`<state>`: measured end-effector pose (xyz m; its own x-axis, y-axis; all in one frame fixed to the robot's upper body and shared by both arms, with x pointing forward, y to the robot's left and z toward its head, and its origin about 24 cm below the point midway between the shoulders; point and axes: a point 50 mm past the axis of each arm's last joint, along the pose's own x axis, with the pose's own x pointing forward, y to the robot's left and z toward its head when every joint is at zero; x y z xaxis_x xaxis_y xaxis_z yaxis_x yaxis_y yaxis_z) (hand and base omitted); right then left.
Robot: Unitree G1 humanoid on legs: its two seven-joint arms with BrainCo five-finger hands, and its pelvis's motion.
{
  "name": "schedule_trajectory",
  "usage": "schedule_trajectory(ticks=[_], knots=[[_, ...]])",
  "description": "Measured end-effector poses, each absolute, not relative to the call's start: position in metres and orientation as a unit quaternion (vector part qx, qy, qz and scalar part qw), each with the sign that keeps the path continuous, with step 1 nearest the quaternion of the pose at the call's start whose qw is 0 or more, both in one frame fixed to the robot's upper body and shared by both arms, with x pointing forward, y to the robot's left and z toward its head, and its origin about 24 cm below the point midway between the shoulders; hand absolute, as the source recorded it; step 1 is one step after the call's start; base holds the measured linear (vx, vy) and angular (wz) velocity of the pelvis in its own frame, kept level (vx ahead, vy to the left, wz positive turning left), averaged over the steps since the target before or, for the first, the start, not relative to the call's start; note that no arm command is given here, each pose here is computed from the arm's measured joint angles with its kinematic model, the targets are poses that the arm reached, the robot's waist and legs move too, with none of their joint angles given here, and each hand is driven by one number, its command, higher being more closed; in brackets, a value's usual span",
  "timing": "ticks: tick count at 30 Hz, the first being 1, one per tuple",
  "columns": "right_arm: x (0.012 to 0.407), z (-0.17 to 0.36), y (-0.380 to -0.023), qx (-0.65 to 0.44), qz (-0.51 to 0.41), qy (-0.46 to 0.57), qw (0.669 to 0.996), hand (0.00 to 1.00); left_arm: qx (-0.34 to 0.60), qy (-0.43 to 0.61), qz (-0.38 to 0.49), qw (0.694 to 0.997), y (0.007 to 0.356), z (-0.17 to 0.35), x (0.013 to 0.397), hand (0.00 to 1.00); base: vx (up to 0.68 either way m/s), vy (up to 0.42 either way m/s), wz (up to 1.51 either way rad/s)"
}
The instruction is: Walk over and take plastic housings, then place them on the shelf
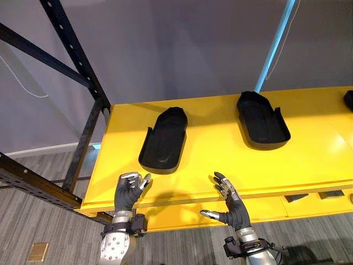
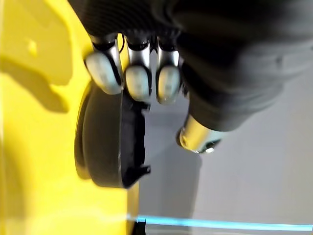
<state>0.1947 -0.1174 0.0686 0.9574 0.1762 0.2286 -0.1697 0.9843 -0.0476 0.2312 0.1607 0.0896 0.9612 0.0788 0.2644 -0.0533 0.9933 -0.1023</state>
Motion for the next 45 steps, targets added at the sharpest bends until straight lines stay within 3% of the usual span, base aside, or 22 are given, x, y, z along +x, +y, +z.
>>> schedule_trajectory(ticks=[11,39,40,45], knots=[[0.200,0.081,-0.117,-0.007,0.081,-0.155,0.985,0.00,-0.055,-0.150,-0.041,0.986,0.145,0.099,0.261,1.00,0.00,0.006,-0.07],[0.200,0.079,-0.116,-0.005,0.082,-0.150,0.985,0.00,-0.074,-0.166,-0.060,0.982,0.125,0.111,0.292,1.00,-0.01,0.005,-0.02],[0.200,0.079,-0.117,-0.005,0.082,-0.150,0.985,0.00,-0.074,-0.159,-0.067,0.982,0.122,0.107,0.287,0.00,-0.01,0.034,0.04],[0.202,0.081,-0.124,-0.015,0.066,-0.156,0.985,0.00,-0.127,-0.165,-0.108,0.972,0.107,0.107,0.238,0.00,0.01,0.018,0.15]])
